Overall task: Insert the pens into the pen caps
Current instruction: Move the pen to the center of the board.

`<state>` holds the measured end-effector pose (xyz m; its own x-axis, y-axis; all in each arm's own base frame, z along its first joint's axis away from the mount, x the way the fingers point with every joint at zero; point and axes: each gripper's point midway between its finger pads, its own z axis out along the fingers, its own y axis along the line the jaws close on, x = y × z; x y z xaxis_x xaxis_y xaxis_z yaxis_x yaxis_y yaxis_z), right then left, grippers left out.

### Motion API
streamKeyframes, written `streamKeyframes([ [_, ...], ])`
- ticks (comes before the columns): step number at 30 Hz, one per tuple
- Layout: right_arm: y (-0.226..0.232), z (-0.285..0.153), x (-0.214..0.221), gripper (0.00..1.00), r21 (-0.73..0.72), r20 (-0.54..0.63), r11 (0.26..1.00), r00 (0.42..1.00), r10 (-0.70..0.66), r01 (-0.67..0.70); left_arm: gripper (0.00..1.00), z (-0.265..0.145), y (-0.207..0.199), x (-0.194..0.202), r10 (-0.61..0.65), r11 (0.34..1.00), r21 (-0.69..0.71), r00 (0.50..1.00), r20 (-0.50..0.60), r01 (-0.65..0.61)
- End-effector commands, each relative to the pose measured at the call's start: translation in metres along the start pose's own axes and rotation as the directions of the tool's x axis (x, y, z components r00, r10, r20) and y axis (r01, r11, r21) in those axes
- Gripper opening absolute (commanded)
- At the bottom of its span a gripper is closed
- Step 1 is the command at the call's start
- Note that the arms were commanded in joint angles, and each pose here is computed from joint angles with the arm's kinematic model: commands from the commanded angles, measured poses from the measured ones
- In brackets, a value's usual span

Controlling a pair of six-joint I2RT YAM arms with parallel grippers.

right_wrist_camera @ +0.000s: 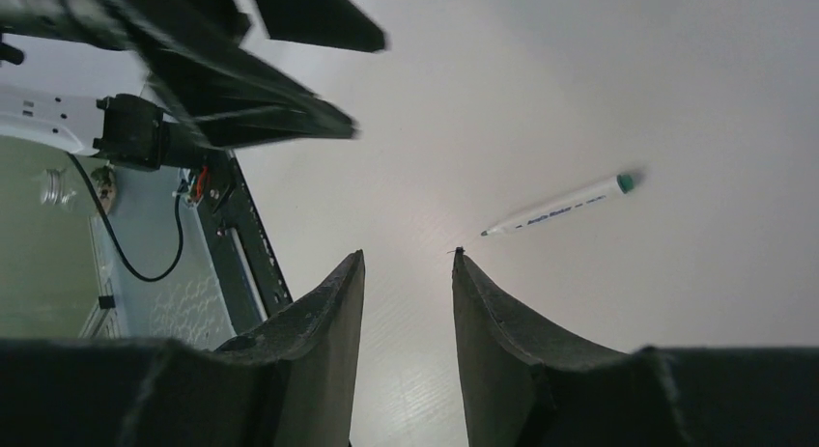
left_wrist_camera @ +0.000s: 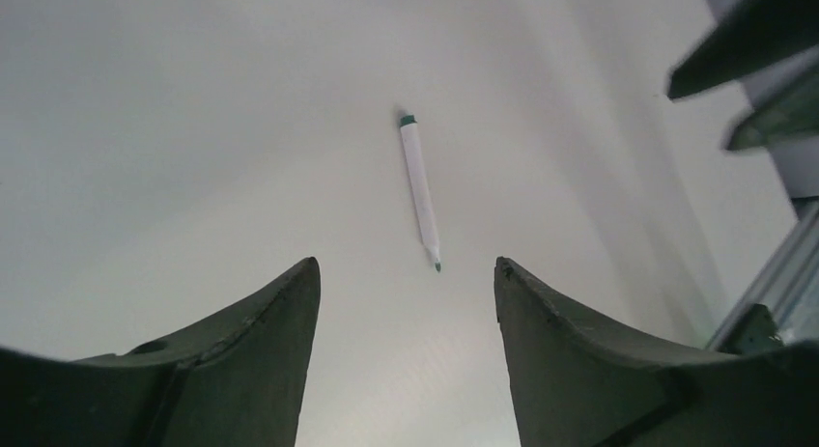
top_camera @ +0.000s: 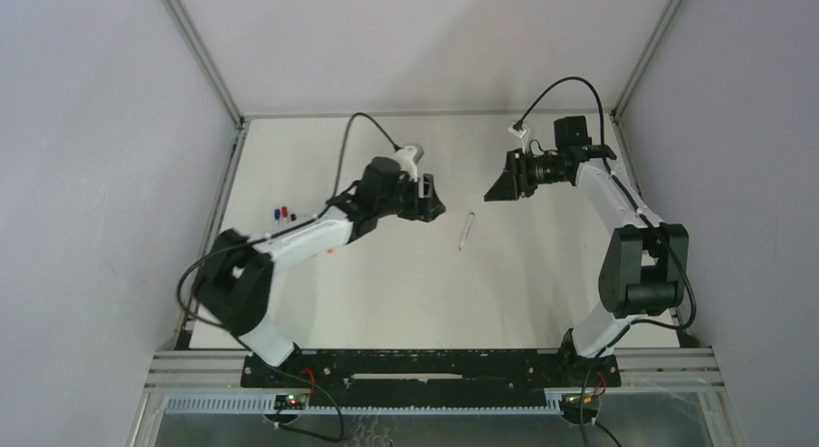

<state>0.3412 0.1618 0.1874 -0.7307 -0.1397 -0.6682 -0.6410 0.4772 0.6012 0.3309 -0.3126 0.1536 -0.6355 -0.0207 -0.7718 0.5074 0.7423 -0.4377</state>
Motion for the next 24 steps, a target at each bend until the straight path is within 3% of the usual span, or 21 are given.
streamKeyframes([
  [1, 0.007, -0.01, -0.005, 0.46, -0.03, 0.029, 0.999, 0.999, -0.04, 0.04, 0.68, 0.031, -0.007, 0.013, 0.023, 0.997, -0.07, 0.991, -0.135, -0.032],
  [12, -0.013, -0.023, 0.0, 0.46, 0.005, 0.064, 1.0, 0.998, 0.026, -0.026, 0.54, 0.098, -0.03, 0.061, 0.073, 0.99, -0.084, 0.928, -0.366, -0.111],
  [24, -0.016, -0.022, 0.004, 0.46, -0.012, 0.068, 0.999, 0.996, 0.051, -0.05, 0.39, 0.124, -0.032, 0.09, 0.089, 0.974, -0.141, 0.872, -0.482, -0.177],
])
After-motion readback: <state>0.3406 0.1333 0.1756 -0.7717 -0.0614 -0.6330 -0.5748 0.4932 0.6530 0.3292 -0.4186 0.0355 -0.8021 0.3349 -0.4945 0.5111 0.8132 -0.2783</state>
